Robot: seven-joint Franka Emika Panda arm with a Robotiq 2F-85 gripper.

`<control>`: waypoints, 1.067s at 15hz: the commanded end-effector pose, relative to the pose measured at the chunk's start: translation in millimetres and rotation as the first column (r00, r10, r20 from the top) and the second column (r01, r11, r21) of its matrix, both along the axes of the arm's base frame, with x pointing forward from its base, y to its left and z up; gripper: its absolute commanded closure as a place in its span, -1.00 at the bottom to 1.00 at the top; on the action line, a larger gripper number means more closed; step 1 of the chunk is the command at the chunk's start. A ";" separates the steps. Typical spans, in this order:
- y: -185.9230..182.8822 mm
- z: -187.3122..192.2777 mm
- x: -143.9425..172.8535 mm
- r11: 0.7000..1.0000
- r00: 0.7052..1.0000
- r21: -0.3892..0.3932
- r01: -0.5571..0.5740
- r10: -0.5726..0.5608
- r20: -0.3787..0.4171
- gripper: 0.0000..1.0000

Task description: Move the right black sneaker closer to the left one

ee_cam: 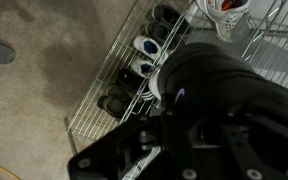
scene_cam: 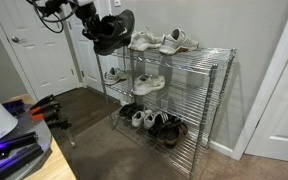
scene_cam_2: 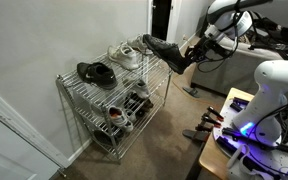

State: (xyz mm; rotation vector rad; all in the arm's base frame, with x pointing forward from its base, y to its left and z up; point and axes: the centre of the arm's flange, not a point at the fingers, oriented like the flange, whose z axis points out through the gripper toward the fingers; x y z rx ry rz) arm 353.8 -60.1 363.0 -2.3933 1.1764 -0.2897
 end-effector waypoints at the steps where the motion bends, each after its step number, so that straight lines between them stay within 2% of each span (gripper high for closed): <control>1: -3.7 -2.5 -1.6 1.000 1.000 0.012 -0.002 0.002 -0.009 0.72; 11: -9.1 -5.7 -3.3 1.000 1.000 0.017 0.000 0.001 -0.018 0.72; 12: -9.1 -5.7 -3.3 1.000 1.000 0.017 0.000 0.001 -0.018 0.90; 16: 49.4 24.7 31.5 0.992 0.993 -0.061 -0.111 0.109 -0.037 0.90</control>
